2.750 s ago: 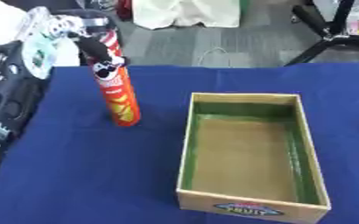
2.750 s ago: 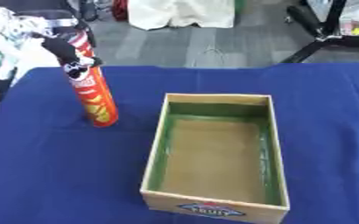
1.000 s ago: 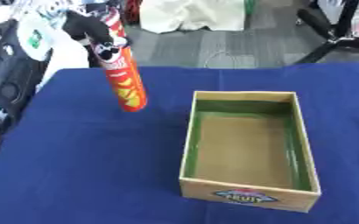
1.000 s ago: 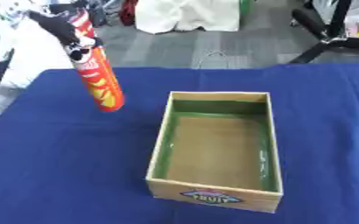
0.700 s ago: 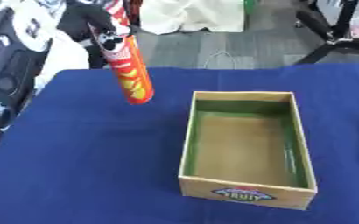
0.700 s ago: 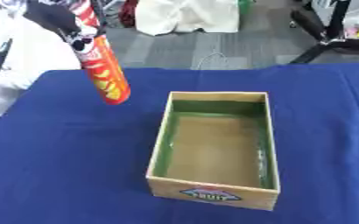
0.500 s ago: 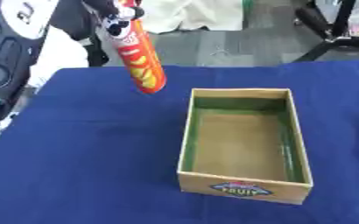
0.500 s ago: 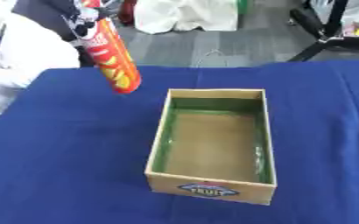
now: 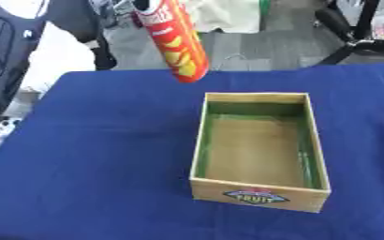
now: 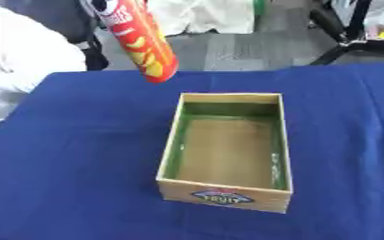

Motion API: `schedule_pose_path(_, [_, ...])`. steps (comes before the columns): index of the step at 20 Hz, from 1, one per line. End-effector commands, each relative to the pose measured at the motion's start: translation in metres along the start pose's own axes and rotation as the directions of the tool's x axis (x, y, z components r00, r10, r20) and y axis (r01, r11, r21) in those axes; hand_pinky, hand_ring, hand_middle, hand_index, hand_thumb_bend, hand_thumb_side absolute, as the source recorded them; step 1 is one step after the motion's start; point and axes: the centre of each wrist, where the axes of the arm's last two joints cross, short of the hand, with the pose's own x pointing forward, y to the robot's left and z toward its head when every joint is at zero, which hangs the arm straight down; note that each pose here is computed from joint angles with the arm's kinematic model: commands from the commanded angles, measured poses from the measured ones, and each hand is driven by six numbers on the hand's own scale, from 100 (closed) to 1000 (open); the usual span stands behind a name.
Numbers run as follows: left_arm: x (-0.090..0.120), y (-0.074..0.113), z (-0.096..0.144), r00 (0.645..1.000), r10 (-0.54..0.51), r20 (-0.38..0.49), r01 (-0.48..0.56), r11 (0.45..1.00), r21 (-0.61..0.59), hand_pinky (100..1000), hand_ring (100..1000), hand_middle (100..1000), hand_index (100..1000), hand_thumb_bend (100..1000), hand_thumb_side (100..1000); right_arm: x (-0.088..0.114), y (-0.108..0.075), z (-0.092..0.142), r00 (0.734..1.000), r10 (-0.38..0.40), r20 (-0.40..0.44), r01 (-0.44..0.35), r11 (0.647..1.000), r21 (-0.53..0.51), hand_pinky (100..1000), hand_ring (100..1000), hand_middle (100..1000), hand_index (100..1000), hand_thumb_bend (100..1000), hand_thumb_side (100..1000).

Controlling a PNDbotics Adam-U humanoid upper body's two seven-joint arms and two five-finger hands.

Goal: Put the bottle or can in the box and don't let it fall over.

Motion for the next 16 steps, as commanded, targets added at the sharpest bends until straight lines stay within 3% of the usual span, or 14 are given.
schedule_pose_path(1, [0.028, 0.006, 0.007, 0.996, -0.009, 0.085, 0.009, 1.0, 0.009, 100, 243, 371, 240, 174, 100, 0.008, -0.003, -0.006, 0.999, 0.012, 0.03, -0.012, 1.0, 0.006, 926, 698, 694, 991, 100, 774])
schedule_pose_path(2, [0.035, 0.003, 0.008, 0.994, -0.001, 0.108, 0.001, 1.0, 0.0, 100, 242, 369, 239, 100, 100, 0.008, -0.003, -0.006, 0.999, 0.012, 0.03, -0.012, 1.0, 0.005, 926, 698, 694, 992, 100, 778])
schedule_pose_path(9, [0.063, -0.022, 0.017, 0.979, 0.062, 0.196, -0.048, 0.996, -0.078, 100, 241, 363, 239, 100, 100, 0.008, -0.003, -0.006, 0.999, 0.009, 0.035, -0.009, 1.0, -0.006, 926, 697, 693, 992, 100, 780])
schedule_pose_path(16, [0.071, -0.037, 0.03, 0.979, 0.002, 0.201, 0.019, 0.995, -0.102, 100, 251, 371, 245, 116, 100, 0.008, -0.004, -0.005, 0.999, 0.01, 0.036, -0.01, 1.0, -0.015, 926, 697, 692, 992, 100, 783])
